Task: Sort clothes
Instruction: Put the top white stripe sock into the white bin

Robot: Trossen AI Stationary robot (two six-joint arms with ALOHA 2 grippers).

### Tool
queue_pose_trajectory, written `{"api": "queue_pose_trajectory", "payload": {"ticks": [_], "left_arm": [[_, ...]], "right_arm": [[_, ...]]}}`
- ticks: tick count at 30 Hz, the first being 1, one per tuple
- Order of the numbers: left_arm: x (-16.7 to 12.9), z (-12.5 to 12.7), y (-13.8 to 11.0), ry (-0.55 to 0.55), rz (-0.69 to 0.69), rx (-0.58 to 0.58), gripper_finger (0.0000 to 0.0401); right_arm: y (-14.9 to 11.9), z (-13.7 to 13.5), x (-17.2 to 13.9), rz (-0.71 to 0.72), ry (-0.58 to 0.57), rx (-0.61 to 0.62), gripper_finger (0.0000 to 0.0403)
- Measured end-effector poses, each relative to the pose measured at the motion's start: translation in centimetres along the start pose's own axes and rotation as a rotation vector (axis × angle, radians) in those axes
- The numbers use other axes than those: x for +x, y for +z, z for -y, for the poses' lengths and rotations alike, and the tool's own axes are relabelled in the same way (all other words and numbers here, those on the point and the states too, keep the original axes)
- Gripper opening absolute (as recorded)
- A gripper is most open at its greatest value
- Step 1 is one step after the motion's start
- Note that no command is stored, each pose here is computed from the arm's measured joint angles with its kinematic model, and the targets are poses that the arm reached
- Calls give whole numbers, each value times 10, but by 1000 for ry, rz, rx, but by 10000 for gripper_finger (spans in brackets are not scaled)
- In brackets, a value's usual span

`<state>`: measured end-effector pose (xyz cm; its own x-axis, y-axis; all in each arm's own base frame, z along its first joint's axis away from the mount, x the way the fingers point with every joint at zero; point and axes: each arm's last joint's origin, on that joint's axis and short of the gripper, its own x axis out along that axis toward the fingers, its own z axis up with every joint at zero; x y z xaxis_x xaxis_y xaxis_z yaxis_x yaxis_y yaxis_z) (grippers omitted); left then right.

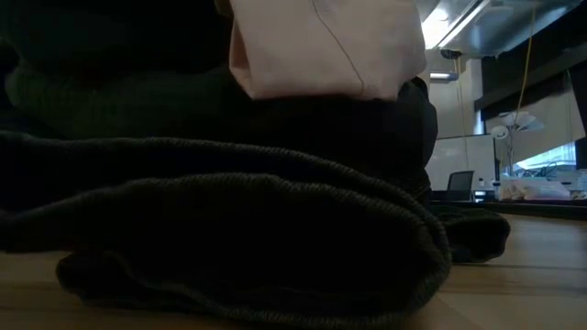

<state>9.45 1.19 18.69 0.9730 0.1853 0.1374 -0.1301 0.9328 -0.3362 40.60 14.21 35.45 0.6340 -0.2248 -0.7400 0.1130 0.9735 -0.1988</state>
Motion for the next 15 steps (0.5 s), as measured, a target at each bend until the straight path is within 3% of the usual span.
{"api": "queue_pose_trajectory", "payload": {"ticks": [6,10,15], "left_arm": [[0,0,0,1,-1,0,0],[0,0,0,1,-4,0,0],[0,0,0,2,-5,0,0]], "right_arm": [[-10,-10,17,-103,34,-58,170],[-12,-19,16,-99,62,-102,169],[-20,-26,30,-152,-10,-176,169]]}}
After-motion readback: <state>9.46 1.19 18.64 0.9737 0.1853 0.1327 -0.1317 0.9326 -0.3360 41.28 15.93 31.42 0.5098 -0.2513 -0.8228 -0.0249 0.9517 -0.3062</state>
